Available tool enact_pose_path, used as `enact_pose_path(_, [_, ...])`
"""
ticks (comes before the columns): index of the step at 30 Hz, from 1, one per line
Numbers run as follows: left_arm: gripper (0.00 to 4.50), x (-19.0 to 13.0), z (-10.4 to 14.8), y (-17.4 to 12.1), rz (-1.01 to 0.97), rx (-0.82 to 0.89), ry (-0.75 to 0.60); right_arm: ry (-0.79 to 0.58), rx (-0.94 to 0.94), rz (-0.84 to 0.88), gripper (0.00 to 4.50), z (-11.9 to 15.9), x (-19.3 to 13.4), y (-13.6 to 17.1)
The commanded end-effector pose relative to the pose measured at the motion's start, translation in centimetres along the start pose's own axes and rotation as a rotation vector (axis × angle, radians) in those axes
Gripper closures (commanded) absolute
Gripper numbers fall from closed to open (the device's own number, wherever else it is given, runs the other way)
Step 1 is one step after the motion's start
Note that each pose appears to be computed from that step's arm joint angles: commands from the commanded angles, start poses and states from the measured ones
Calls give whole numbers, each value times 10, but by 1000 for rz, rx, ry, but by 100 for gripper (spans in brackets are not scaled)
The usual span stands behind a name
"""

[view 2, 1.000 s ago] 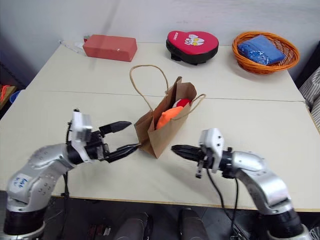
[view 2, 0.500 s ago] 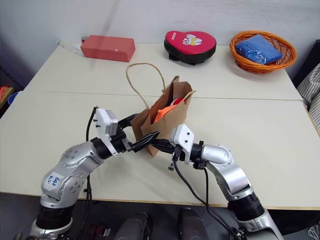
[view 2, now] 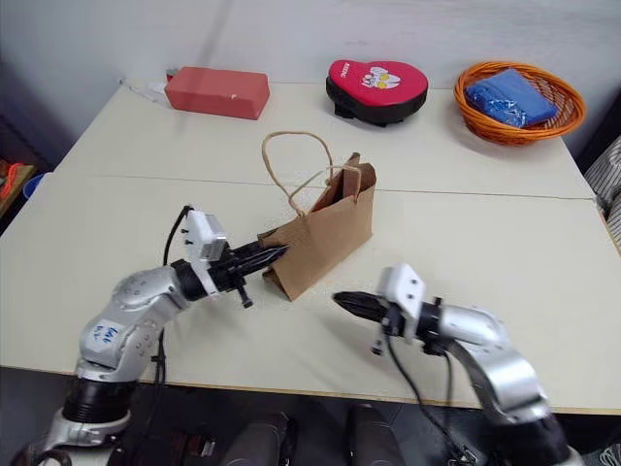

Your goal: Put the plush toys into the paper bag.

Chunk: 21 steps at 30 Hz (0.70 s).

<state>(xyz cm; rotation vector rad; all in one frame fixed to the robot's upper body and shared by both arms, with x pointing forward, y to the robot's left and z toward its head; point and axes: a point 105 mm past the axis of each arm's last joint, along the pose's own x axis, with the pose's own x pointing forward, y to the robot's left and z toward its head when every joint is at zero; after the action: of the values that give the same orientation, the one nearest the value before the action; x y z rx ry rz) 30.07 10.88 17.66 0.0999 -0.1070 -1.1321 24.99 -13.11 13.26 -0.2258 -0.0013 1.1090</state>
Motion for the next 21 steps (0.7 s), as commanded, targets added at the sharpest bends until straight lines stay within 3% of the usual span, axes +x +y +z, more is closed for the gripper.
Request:
enact_pose_path(1, [447, -7, 20, -3, -233, 6, -52, -77, -107, -65, 450, 24, -37, -7])
enact_pose_path(6, [447, -9, 19, 0, -528, 74, 34, -20, -162, -182, 450, 27, -90, -19])
enact_pose_path(15, [447, 0, -3, 22, -579, 134, 93, -22, -179, -202, 450, 26, -104, -9])
enact_pose_path(17, [430, 2, -6, 31, -508, 98, 99, -43, -178, -218, 413, 30, -101, -10])
enact_pose_path(21, [321, -6, 3, 36, -456, 88, 86, -42, -181, -192, 285, 31, -98, -10])
